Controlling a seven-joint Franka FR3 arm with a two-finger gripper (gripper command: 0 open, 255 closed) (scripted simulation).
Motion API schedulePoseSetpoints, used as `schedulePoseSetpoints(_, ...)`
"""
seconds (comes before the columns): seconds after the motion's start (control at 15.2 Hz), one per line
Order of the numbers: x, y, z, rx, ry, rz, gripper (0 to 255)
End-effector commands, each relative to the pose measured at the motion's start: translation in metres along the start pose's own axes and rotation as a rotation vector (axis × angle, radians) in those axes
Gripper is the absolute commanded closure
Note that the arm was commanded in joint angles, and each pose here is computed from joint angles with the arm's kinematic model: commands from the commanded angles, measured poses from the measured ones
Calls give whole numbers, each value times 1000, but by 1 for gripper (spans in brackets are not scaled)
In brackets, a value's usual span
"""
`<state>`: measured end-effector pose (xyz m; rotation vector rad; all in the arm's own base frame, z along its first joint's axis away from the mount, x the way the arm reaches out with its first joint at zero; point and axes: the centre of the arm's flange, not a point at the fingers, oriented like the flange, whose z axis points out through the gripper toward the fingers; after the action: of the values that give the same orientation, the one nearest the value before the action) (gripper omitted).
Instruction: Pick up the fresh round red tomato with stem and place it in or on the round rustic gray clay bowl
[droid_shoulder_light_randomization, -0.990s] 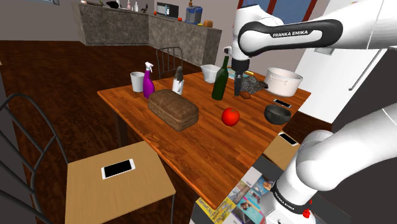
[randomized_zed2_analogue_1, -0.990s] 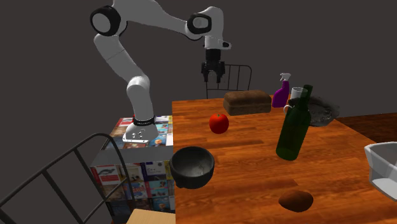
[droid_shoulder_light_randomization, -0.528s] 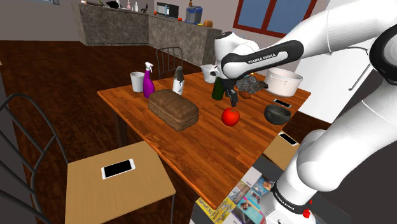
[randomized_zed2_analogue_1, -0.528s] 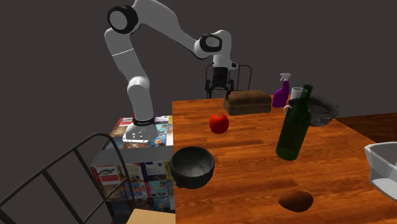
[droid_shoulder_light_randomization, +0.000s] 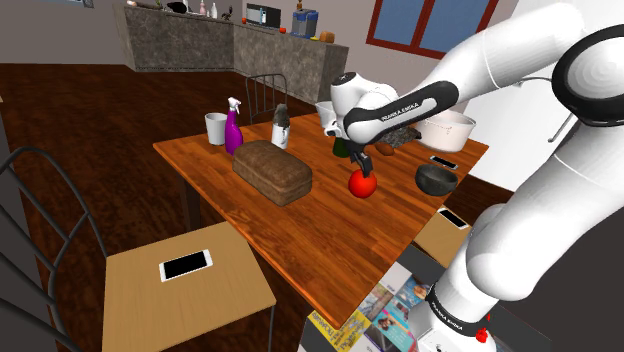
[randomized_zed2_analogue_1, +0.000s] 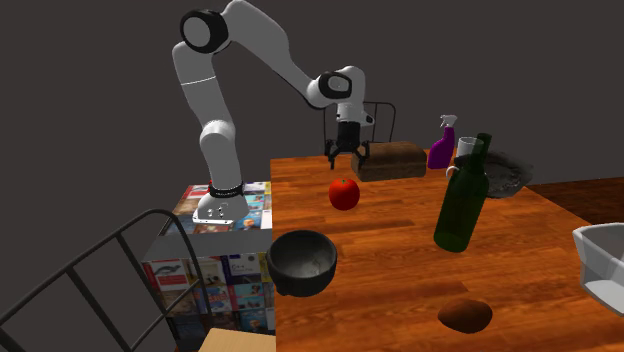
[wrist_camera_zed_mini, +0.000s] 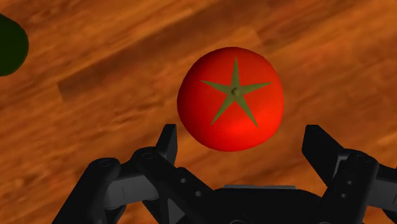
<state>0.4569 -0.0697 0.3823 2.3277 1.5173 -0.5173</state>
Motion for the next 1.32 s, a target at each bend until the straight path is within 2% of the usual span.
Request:
schedulePoseSetpoints(0.0,-1,1,14,-1,0,-1,0)
schedulePoseSetpoints(0.53,-1,1,14,0,0,-1,0)
schedulePoseSetpoints(0.59,-1,1,14,0,0,-1,255)
schedulePoseSetpoints(1.25,-3,1,10,0,0,-1,255)
